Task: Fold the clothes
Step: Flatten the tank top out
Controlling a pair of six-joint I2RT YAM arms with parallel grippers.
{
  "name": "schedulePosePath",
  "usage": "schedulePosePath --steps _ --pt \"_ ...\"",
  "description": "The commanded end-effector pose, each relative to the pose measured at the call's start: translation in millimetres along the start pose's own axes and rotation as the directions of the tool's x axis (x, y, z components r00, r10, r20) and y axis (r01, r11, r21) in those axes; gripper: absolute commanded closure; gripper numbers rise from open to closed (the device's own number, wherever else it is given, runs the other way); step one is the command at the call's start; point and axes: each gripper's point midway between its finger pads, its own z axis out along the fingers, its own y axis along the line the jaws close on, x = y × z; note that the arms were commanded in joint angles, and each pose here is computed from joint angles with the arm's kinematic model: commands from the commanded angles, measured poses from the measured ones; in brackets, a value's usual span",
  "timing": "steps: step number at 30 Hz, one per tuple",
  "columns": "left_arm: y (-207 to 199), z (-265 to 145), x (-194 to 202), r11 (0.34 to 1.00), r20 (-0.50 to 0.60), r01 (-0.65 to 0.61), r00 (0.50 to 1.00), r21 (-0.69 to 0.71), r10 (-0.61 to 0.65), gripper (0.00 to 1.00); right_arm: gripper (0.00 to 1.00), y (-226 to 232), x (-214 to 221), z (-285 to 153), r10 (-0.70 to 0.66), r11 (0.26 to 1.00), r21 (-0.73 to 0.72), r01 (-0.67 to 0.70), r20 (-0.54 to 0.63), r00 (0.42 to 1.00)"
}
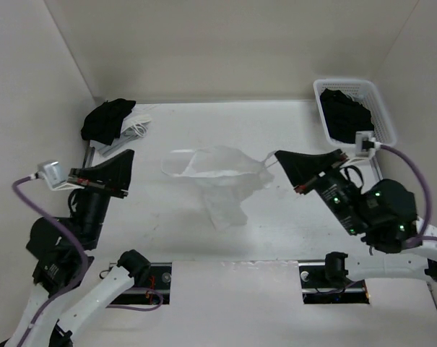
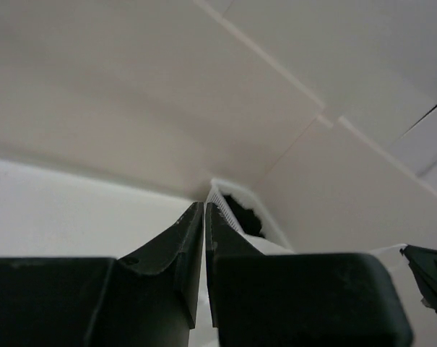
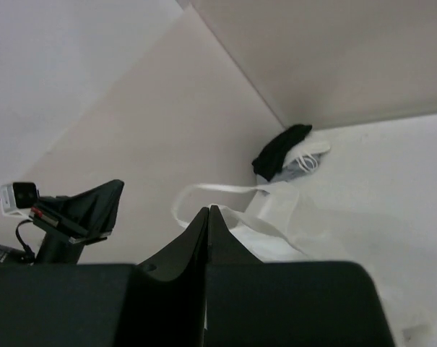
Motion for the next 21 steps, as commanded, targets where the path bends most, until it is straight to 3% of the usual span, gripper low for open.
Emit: schedulePosePath --steps 1,6,9,13,16,19,21 --pt "-40 -10 -61 0.99 0.152 0.011 0.988 0.142 -0.033 0.95 1.0 -13 -31 -12 -0.188 0.975 0.125 0.182 0.035 0.982" --pt "-60 -31 -96 0.977 0.224 0.001 0.973 0.211 -0.05 0.95 1.0 11 -61 -23 -0.184 0.98 0.084 0.178 0.072 0.98" --pt "-64 -30 -88 0.975 0.198 -0.012 0.98 0.222 -0.033 0.95 1.0 26 -58 -23 -0.225 0.973 0.069 0.221 0.057 0.973" --pt "-31 0 20 0.978 -0.101 0.127 0.989 0.167 -0.111 0.94 1.0 18 -41 -23 -0.273 0.958 0.104 0.267 0.041 0.961" --pt "2 12 119 0.959 -0.322 0.262 0.922 0.105 -0.217 0.89 1.0 -2 -28 -23 -0.26 0.959 0.126 0.253 0.041 0.965" --pt "18 13 188 0.946 -0.424 0.307 0.874 0.103 -0.238 0.74 1.0 -6 -13 -21 -0.25 0.964 0.096 0.247 0.018 0.968" --pt "20 12 225 0.948 -0.485 0.304 0.846 0.094 -0.222 0.71 1.0 -6 -5 -16 -0.249 0.965 0.082 0.248 0.003 0.968"
